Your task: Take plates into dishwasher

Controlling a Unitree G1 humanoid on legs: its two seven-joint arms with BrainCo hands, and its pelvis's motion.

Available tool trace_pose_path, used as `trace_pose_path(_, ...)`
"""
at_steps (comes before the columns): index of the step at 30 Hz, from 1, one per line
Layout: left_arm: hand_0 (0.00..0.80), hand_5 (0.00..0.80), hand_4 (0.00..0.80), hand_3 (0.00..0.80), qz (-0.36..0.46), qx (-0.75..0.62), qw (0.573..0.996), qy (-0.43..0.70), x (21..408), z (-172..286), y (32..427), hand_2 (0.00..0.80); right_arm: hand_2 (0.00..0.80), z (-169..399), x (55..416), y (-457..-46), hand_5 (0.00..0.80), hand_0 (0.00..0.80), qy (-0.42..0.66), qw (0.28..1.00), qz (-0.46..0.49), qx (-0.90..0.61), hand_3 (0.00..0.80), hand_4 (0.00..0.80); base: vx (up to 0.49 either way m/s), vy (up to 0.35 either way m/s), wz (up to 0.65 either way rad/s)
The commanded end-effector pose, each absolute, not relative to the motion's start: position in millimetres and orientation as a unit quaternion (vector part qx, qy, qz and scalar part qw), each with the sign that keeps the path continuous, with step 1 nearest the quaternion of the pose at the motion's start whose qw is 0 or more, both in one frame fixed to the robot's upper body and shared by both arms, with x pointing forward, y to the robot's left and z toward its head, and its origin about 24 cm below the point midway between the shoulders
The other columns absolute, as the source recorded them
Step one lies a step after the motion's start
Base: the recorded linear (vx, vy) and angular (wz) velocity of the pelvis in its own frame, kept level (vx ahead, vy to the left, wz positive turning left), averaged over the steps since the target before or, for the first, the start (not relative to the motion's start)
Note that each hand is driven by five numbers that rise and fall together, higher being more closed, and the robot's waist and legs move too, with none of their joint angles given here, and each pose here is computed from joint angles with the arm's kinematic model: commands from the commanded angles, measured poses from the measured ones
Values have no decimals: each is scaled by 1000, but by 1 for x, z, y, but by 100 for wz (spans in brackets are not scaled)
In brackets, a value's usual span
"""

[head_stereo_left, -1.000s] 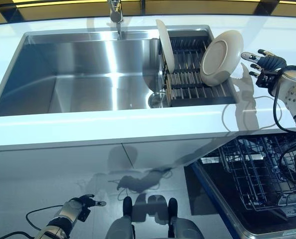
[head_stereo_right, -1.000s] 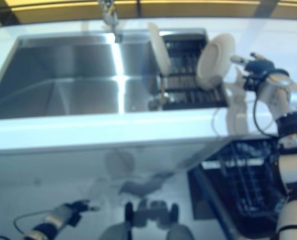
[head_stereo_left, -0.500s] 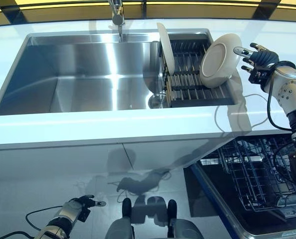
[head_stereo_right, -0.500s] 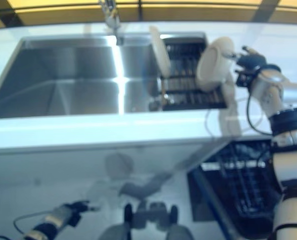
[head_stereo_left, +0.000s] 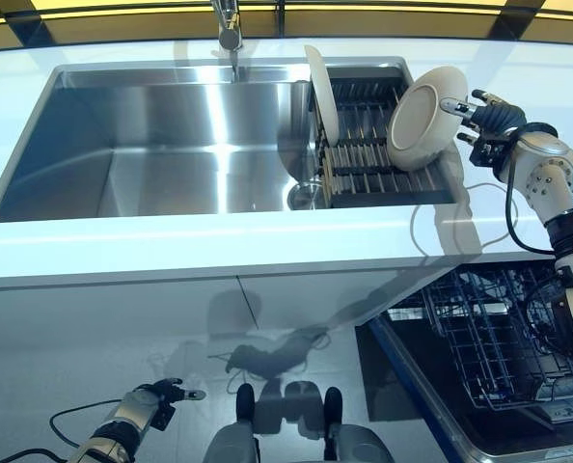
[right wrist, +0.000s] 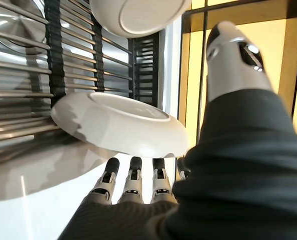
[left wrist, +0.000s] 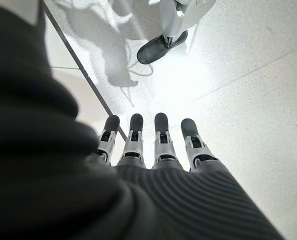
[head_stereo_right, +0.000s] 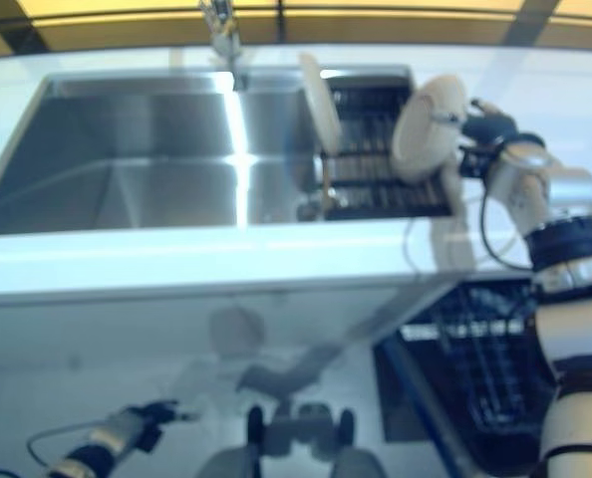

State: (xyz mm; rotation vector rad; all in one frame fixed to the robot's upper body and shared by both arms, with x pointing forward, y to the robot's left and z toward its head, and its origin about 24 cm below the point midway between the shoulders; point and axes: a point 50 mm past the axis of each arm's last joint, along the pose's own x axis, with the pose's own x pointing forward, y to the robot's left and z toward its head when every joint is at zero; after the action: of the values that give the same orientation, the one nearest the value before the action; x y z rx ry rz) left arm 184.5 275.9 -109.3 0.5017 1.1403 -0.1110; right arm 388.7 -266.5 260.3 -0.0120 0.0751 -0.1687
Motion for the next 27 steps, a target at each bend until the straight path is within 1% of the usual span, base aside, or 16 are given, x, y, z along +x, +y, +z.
trace_pose_path(1,0,0,0,0,-51,251,804,536,191,-108,276,0,0,311,385,-264,0,0,-39,995,-93,-28,0,0,0,0,0)
trace_pose_path(27,0,0,0,0,-48,244,809,533,200,-104,273,0,0,309,386,-264,0,0,-34,995,-93,-16,0,0,8,3,0)
